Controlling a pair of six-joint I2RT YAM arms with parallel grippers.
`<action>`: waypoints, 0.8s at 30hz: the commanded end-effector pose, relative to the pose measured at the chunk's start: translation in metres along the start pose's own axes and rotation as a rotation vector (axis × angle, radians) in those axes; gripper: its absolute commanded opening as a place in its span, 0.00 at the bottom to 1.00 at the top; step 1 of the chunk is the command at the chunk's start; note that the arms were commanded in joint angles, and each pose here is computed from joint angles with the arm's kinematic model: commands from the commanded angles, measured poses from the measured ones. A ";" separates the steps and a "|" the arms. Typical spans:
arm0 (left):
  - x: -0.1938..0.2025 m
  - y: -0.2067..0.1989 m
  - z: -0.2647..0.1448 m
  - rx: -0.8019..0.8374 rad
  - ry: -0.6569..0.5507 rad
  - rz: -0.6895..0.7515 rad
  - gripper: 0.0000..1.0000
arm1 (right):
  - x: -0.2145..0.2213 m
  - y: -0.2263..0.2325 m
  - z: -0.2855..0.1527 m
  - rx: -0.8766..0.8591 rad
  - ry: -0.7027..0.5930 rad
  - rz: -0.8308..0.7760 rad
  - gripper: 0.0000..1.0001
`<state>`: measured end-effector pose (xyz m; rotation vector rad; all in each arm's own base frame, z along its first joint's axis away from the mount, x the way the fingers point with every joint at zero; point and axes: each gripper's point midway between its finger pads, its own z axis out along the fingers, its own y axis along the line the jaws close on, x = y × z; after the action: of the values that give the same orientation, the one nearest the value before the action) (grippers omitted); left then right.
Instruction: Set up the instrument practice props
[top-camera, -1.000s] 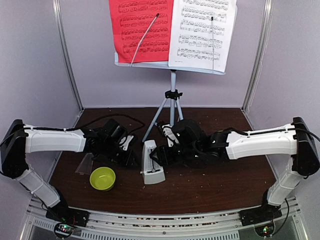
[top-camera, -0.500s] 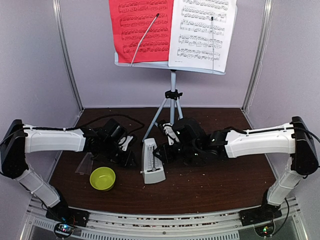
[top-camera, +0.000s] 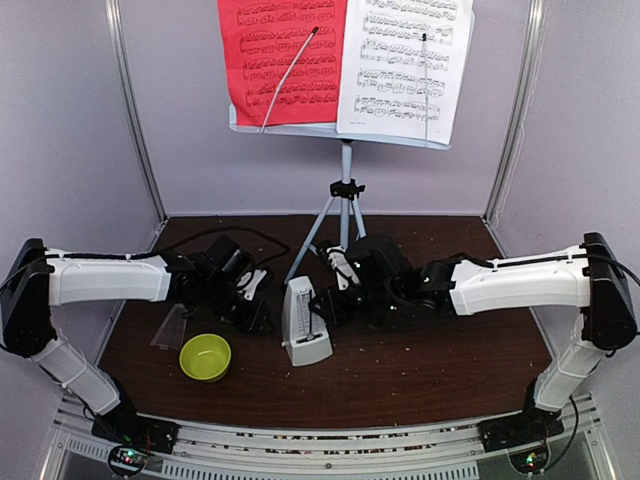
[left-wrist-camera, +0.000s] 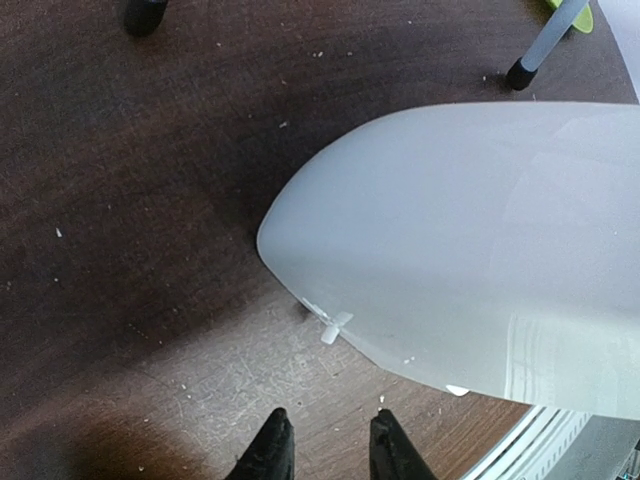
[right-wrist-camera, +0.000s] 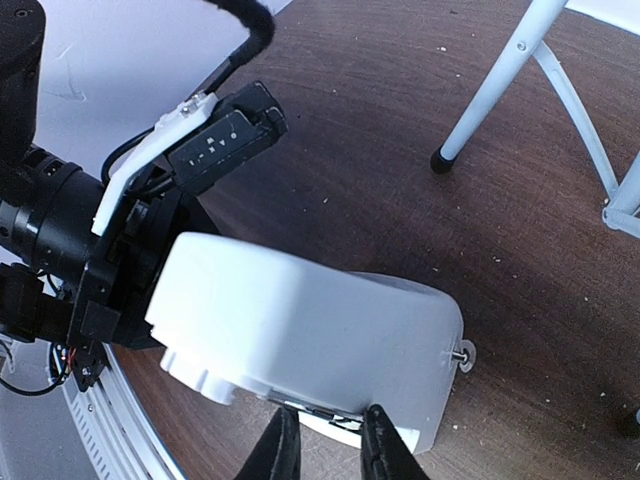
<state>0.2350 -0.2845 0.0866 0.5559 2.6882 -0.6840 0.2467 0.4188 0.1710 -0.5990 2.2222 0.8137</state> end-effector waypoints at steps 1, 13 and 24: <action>-0.014 -0.008 -0.007 0.010 -0.044 0.034 0.29 | -0.001 -0.004 -0.001 0.005 -0.013 0.013 0.21; -0.020 -0.010 -0.008 0.010 -0.052 0.034 0.29 | 0.007 -0.007 -0.009 -0.018 -0.005 0.013 0.26; -0.022 -0.011 -0.007 0.012 -0.052 0.031 0.29 | 0.025 -0.010 -0.017 -0.039 0.030 0.003 0.43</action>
<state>0.2409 -0.2892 0.0977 0.5616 2.6623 -0.6886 0.2337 0.4000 0.1471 -0.6283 2.2686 0.8150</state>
